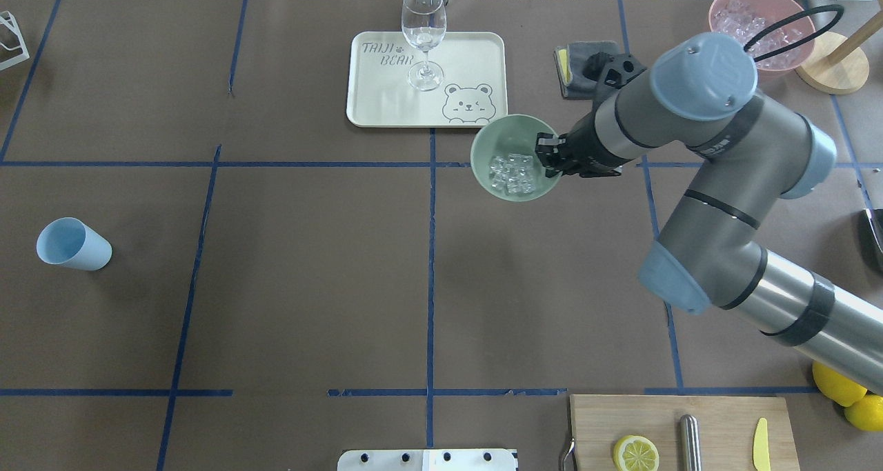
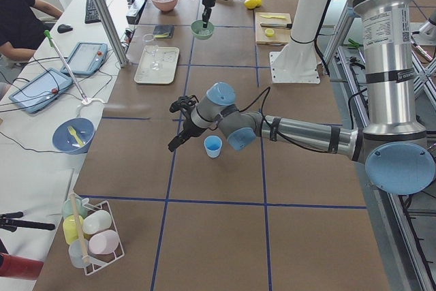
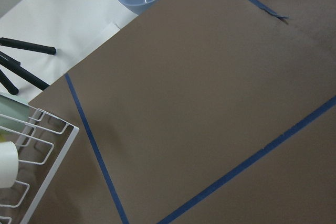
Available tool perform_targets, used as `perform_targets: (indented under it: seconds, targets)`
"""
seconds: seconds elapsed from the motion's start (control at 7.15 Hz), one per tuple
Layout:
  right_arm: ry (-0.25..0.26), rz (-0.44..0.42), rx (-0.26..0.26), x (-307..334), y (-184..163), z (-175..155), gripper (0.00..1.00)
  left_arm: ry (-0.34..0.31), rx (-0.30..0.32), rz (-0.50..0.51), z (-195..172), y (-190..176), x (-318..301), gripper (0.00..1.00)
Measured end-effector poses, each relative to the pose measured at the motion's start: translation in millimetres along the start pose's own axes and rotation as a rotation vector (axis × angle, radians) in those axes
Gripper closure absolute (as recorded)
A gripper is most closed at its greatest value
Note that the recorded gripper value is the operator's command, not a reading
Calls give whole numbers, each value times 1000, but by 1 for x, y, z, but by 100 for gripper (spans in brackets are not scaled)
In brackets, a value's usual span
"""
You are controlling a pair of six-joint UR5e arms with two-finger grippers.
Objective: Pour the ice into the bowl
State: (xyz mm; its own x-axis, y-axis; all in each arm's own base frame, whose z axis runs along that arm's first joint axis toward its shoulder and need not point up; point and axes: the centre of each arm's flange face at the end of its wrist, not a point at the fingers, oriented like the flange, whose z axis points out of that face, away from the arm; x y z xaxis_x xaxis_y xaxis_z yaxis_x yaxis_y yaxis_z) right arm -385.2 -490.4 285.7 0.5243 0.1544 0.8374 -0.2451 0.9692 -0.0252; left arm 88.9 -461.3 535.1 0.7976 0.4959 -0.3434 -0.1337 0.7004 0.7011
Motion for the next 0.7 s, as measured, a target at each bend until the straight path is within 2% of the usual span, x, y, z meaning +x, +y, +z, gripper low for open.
perform_targets:
  seconds: [0.42,0.7]
  targets:
    - [137,-44,-28,161,-24,-13,100,60,-79,-41,6,2,-4,0]
    - [219,-106,-50,271,-21,-31,100,113,-143,-113,-1,-11,-18,0]
